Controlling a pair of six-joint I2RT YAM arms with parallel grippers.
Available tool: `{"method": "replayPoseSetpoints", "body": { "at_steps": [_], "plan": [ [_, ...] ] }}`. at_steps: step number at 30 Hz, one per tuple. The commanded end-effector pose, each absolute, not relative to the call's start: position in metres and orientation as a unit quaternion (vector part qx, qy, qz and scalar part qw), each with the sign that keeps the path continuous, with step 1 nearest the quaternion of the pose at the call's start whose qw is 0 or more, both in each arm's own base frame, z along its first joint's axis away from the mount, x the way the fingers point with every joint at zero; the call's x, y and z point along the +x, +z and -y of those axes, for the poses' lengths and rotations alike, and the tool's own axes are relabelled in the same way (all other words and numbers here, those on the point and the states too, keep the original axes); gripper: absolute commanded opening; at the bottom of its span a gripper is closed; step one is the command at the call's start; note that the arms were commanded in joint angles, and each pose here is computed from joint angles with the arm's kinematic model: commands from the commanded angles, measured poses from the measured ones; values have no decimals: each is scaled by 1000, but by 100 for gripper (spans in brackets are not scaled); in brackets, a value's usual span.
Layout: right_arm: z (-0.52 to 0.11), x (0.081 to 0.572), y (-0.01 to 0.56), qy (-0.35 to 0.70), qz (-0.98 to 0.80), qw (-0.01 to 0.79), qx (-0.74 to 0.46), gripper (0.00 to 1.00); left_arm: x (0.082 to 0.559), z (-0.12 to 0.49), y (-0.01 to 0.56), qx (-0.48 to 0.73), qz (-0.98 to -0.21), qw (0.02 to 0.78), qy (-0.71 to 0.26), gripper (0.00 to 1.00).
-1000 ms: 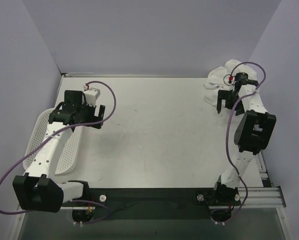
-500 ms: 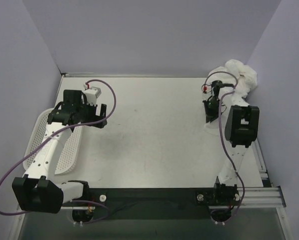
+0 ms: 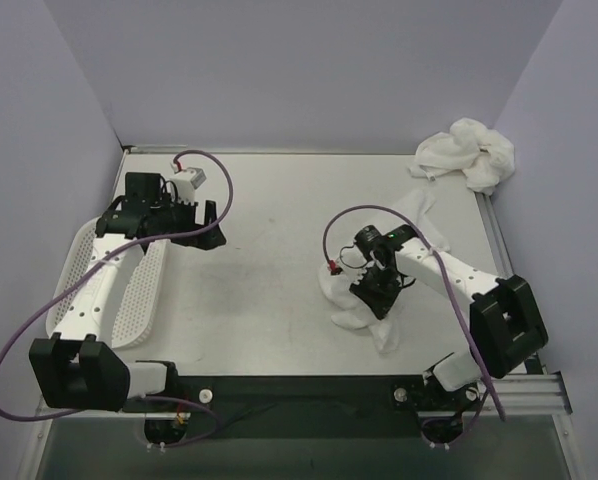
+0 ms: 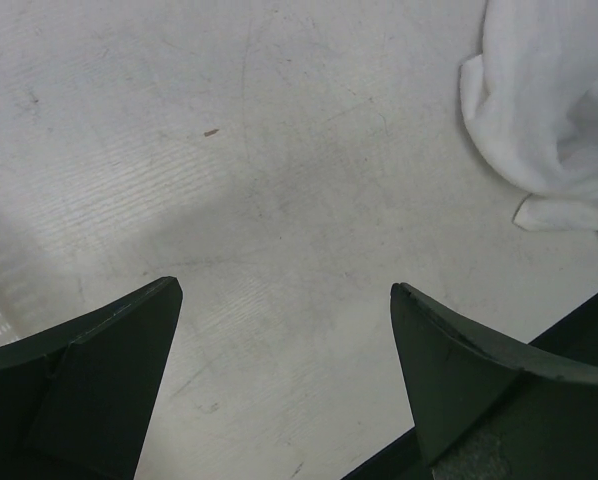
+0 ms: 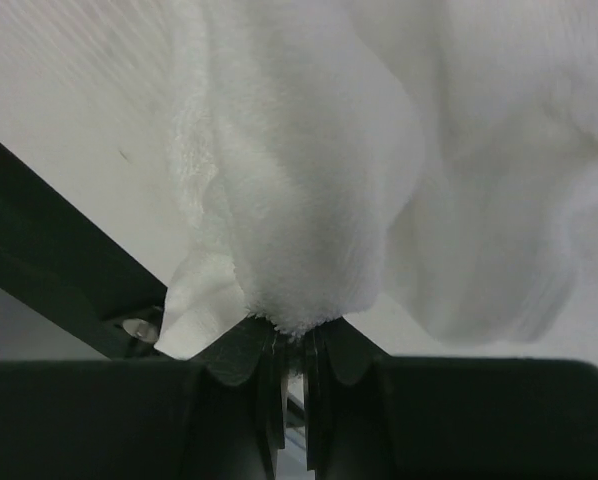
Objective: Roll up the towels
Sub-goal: Move the towel to the center of the board
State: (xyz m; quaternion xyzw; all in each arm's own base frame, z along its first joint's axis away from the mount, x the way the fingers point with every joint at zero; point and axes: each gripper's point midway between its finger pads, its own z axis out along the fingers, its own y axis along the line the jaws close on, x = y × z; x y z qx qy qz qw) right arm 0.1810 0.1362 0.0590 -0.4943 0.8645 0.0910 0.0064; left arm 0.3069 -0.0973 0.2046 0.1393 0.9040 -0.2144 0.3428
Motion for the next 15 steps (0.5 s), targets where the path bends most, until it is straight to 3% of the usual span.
{"method": "replayPoseSetpoints", "body": {
  "at_steps": [1,2,4,7,15],
  "plan": [
    [-76,151,65,46,-851,-42,-521,6,323,115,220,172,-878,365,-258,97],
    [-67,145,67,44,-850,-32,-523,13,327,120,214,176,-879,355,-267,97],
    [-55,138,74,52,-862,-27,-504,14,331,138,213,199,-871,348,-285,97],
    [-39,135,91,52,-878,12,-476,0,339,179,199,240,-864,330,-294,97],
    [11,133,102,28,-921,60,-383,0,374,309,160,320,-848,292,-307,91]
  ]
}}
